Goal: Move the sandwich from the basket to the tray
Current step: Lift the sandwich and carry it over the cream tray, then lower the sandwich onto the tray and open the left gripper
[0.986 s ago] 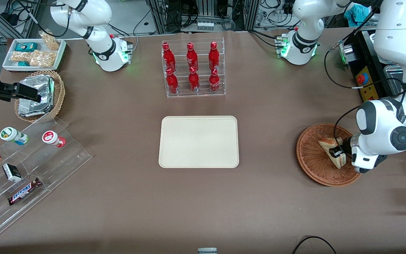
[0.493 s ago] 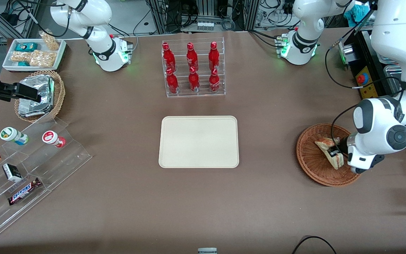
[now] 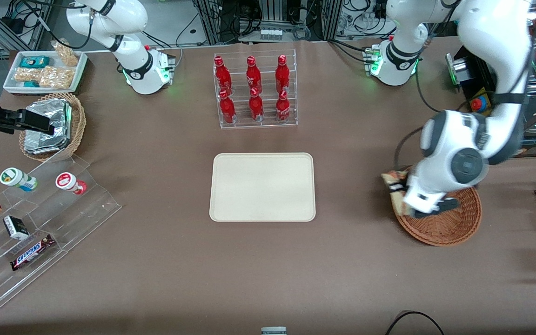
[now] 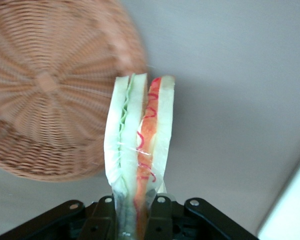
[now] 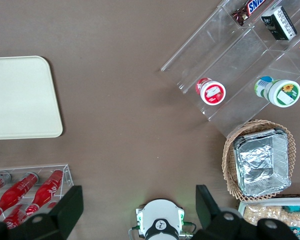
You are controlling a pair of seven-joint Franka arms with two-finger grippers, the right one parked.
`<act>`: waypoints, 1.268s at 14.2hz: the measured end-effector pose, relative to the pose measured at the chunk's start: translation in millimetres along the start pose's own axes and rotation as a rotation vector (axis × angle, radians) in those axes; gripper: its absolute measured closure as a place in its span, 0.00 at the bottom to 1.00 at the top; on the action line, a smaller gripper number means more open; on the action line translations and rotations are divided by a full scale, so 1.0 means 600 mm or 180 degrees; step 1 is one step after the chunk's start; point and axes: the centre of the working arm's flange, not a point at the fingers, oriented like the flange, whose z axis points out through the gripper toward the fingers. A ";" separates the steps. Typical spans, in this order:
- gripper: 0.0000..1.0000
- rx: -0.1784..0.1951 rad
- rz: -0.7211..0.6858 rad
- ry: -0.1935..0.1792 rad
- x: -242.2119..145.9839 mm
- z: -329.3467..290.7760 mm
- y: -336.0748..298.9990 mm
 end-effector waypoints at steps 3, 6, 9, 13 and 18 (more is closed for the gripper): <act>0.85 0.0058 0.0507 0.0033 -0.078 0.006 0.152; 0.85 0.0112 0.0913 0.0027 -0.153 0.035 0.281; 0.85 0.0073 0.0971 0.0046 -0.192 0.066 0.401; 0.85 0.0028 0.0862 0.0032 -0.225 0.123 0.516; 0.85 0.0007 0.0761 0.0039 -0.234 0.159 0.569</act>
